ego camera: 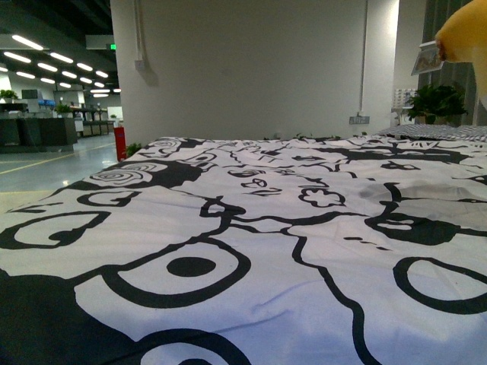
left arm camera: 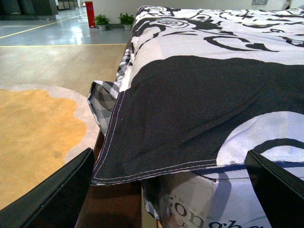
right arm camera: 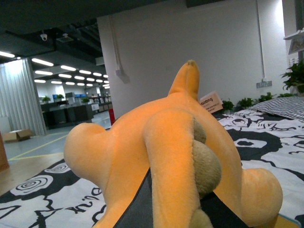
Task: Put away toys
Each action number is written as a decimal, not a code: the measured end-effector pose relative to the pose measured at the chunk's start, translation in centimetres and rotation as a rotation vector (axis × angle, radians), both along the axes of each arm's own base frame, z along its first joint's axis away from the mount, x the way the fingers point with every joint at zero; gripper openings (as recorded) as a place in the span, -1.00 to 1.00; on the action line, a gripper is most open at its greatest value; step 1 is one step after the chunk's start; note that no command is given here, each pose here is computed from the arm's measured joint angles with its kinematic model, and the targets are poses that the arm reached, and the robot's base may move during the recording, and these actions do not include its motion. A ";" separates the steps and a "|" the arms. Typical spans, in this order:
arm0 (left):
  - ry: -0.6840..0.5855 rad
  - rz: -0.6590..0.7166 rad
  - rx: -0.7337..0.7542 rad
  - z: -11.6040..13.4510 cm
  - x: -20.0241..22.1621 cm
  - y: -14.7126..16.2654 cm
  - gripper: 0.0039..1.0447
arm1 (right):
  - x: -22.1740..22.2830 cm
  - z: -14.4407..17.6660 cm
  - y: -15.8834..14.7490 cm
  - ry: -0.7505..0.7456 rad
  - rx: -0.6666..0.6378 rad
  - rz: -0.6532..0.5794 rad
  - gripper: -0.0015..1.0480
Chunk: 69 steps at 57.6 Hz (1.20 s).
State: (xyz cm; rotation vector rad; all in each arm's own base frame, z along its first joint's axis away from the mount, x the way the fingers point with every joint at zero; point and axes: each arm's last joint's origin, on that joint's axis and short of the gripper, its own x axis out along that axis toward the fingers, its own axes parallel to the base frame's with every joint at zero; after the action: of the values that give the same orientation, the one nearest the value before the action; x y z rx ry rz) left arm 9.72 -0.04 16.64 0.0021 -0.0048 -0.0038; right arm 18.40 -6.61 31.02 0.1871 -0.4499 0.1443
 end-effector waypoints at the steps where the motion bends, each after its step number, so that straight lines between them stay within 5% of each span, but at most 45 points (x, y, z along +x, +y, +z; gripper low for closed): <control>1: 0.000 0.000 0.000 0.0 0.0 0.0 0.89 | -0.4 -0.1 -0.1 -0.001 0.008 0.004 -0.86; 35: 0.000 0.000 0.000 0.0 0.0 0.0 0.89 | -7.3 -3.7 1.8 0.059 0.108 0.084 -0.86; 69: 0.000 0.000 0.000 0.0 0.0 0.0 0.89 | -8.5 -6.1 3.7 0.112 0.097 0.103 -0.86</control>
State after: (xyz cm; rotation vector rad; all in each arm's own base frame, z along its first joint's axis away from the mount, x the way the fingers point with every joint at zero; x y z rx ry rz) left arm 9.72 -0.04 16.64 0.0021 -0.0048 -0.0038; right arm 9.93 -2.95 24.88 0.3118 -0.3359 0.2120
